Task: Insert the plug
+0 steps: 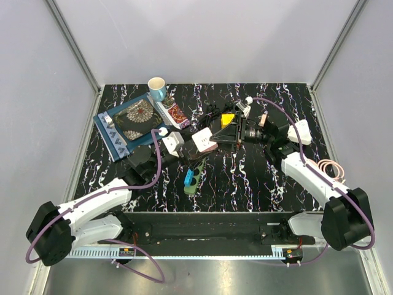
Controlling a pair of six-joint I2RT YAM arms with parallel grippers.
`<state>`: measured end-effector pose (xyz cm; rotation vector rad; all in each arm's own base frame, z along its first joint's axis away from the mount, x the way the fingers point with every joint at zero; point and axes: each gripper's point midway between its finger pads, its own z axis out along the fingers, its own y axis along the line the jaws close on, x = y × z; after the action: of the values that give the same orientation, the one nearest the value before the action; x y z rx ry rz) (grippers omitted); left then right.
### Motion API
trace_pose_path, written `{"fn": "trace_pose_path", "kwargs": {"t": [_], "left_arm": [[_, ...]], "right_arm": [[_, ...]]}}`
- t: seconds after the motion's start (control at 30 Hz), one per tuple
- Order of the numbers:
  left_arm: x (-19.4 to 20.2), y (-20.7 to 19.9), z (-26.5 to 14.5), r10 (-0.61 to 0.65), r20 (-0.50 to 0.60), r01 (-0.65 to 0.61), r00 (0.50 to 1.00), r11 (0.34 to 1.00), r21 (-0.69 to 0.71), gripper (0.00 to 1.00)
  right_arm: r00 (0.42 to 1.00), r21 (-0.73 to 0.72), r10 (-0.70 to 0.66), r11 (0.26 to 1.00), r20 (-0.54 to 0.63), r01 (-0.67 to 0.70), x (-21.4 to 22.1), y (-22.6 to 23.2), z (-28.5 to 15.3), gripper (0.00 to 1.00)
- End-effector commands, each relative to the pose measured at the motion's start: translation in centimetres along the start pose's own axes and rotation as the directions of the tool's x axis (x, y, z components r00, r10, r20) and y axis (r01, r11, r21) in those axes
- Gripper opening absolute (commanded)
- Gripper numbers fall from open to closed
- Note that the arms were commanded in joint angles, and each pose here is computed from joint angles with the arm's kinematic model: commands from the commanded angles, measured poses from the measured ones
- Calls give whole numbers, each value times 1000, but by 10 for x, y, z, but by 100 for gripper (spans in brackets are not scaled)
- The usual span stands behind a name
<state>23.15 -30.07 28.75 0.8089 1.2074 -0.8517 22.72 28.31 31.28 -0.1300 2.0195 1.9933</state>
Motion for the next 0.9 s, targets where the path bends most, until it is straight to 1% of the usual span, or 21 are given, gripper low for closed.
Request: {"fn": "trace_pose_path", "kwargs": {"t": [0.0, 0.13, 0.17, 0.27, 0.3, 0.37, 0.4, 0.43, 0.47, 0.5, 0.53, 0.57, 0.6, 0.63, 0.67, 0.73, 0.77, 0.87], "left_arm": [[-47, -5, 7, 51, 144, -56, 988, 998, 36, 81], [-45, -8, 7, 51, 136, -58, 989, 997, 53, 80], [-44, -9, 7, 50, 133, -58, 990, 997, 58, 75], [-40, -11, 8, 37, 122, -46, 992, 997, 69, 68], [-39, -11, 8, 35, 121, -44, 992, 997, 70, 61], [-38, -12, 8, 31, 118, -40, 993, 996, 74, 52], [-37, -12, 8, 29, 116, -38, 993, 997, 74, 39], [-38, -12, 8, 27, 116, -36, 993, 997, 74, 33], [-36, -12, 7, 26, 103, -34, 994, 997, 75, 25], [-37, -12, 7, 29, 99, -37, 995, 996, 76, 12], [-34, -11, 7, 37, 87, -43, 995, 996, 74, 5], [-32, -12, 5, 36, 69, -41, 997, 997, 71, 0], [-29, -10, 3, 43, 58, -46, 997, 997, 61, 0], [-26, -8, 2, 43, 45, -45, 998, 998, 49, 0], [-21, -7, -1, 38, 16, -38, 999, 998, 42, 0], [-13, -4, -3, 39, -30, -38, 999, 999, 26, 0], [-4, -4, -7, 28, -79, -27, 996, 999, 22, 0], [11, -3, -14, 16, -156, -17, 988, 1000, -5, 0]], "right_arm": [[999, -45, -39, 998, -22, 38, 7, 14, -3, 5], [999, -44, -31, 999, -21, 30, 8, 14, -3, 5], [999, -43, -28, 999, -22, 27, 8, 14, -3, 6], [1000, -38, -17, 999, -23, 17, 9, 13, -4, 6], [1000, -38, -15, 999, -23, 14, 9, 12, -4, 6], [1000, -33, -7, 999, -25, 6, 10, 11, -4, 11], [1000, -31, -7, 999, -25, 6, 10, 11, -4, 23], [1000, -21, 1, 1000, -25, -1, 11, 11, -5, 30], [1000, -8, -22, 1000, -20, 22, 10, 9, -5, 41], [999, 11, -31, 999, -18, 32, 10, 8, -5, 48], [1000, 58, -2, 998, -26, 4, 12, 7, -7, 64], [997, 93, -71, 993, -16, 72, 10, 2, -8, 71], [996, 128, -88, 988, -13, 89, 9, -1, -10, 77], [997, 177, -75, 981, -14, 76, 11, -1, -14, 88], [992, 210, -130, 969, 1, 126, 7, -5, -16, 92], [988, 253, -153, 956, 4, 147, 7, 1, -21, 100], [979, 291, -206, 937, 10, 194, 2, -4, -23, 100], [963, 407, -271, 880, 5, 245, -5, -11, -33, 100]]}}
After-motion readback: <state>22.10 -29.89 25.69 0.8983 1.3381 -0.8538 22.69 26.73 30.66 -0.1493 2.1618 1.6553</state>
